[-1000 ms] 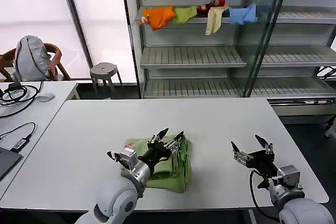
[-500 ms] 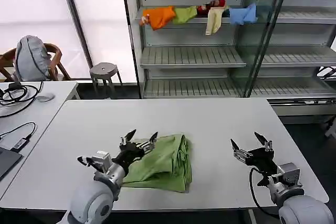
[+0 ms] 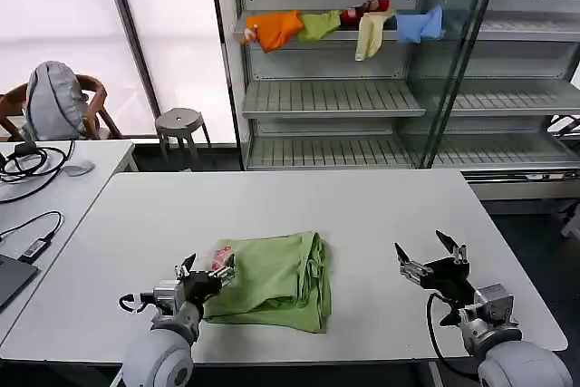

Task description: Fold and organize the clothes.

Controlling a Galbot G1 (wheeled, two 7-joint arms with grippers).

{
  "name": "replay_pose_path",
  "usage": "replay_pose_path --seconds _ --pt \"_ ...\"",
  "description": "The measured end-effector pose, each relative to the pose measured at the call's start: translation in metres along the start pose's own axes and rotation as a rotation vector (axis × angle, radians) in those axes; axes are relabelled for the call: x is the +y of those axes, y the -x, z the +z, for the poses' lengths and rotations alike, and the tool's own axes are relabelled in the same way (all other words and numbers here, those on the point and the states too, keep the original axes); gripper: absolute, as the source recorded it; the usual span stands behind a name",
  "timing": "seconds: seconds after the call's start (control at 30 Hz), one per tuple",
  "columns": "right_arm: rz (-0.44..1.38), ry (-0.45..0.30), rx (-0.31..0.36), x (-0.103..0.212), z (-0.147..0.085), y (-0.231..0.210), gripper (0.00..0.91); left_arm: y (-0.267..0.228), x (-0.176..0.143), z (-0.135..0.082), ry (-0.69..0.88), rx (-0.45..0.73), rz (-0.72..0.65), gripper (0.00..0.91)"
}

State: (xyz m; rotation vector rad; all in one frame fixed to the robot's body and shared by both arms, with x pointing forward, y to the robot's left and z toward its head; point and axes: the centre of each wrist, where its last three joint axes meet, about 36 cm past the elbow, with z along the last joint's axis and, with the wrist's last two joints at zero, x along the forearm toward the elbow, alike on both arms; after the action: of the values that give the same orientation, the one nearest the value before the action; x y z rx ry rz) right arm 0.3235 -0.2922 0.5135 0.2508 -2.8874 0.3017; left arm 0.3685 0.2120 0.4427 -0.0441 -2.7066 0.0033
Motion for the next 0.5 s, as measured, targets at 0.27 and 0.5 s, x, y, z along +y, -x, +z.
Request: replay_pose_path --seconds 0.27,0.5 --pt "0.0 -0.002 -0.002 -0.001 0.0 0.002 0.907 0.0 -0.01 0.007 -0.021 0.01 -0.001 0.907" --pt "-0.002 0.0 0.002 0.001 0.001 0.002 0.907 0.005 -0.013 0.015 -0.016 0.034 -0.017 0.907"
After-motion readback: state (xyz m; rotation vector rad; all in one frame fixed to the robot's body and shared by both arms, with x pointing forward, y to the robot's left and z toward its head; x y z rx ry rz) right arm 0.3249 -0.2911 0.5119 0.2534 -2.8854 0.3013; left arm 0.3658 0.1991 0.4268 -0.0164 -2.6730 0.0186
